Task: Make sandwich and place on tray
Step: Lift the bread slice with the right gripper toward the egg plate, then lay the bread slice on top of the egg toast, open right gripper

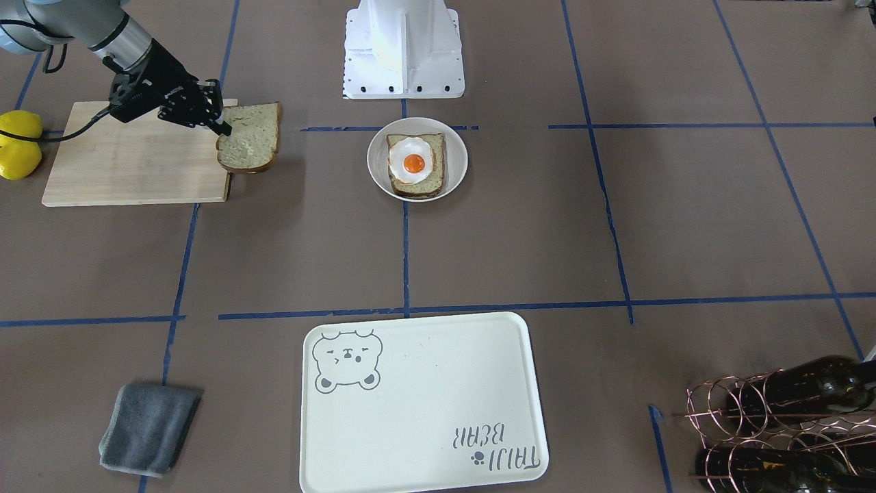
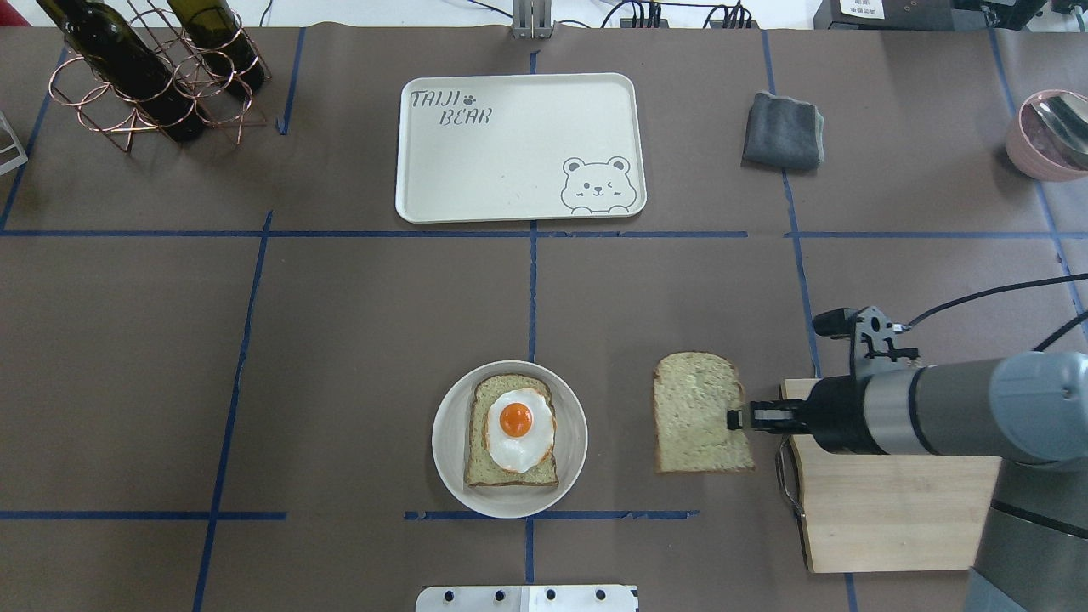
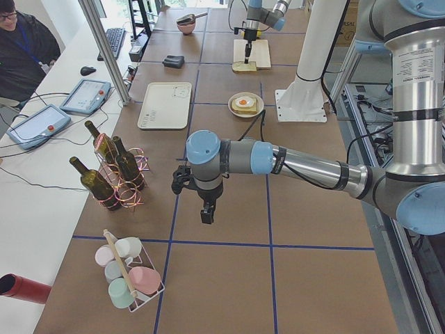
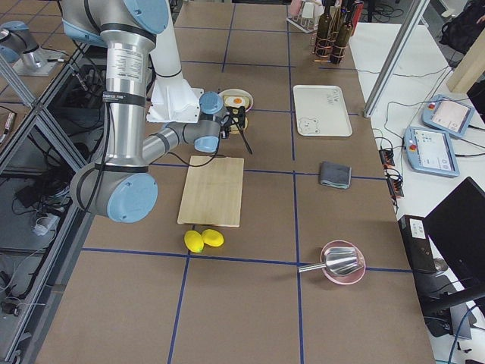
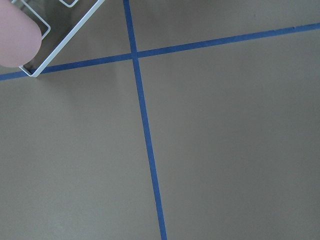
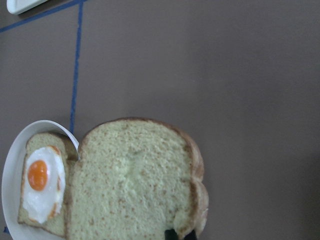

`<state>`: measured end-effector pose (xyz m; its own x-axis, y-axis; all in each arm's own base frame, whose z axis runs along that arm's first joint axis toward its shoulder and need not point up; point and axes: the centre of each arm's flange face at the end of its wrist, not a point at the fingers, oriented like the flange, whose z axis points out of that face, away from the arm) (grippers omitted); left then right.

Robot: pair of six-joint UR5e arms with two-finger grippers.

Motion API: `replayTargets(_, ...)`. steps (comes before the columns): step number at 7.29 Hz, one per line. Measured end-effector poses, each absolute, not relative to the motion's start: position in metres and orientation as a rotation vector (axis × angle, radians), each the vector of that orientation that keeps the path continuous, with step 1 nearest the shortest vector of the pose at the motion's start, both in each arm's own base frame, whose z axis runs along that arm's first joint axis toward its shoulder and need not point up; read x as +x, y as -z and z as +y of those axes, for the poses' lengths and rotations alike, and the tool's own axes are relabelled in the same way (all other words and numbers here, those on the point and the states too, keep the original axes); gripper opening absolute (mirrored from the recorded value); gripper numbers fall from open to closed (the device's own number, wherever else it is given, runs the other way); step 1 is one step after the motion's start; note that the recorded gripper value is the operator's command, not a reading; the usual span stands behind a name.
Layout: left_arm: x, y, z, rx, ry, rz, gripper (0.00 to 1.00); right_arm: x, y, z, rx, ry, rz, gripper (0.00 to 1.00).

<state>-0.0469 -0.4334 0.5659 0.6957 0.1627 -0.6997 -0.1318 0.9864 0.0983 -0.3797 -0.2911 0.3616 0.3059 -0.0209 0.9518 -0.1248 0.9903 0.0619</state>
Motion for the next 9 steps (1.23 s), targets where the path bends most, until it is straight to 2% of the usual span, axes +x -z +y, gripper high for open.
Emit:
replayTargets(4, -0.046, -0.563, -0.436, 0.047, -0.168, 0.786, 1.00, -0.505, -0.231, -0.273, 0.131, -0.123, -1.203, 0.00)
replayTargets(6, -0.046, -0.562, -0.437, 0.050, -0.168, 0.786, 1.00, -0.539, -0.216, -0.264, 0.137, -0.124, -1.169, 0.00)
replayTargets(9, -0.046, -0.562, -0.437, 0.049, -0.168, 0.786, 1.00, -0.561, -0.225, -0.266, 0.148, -0.121, -1.130, 0.00)
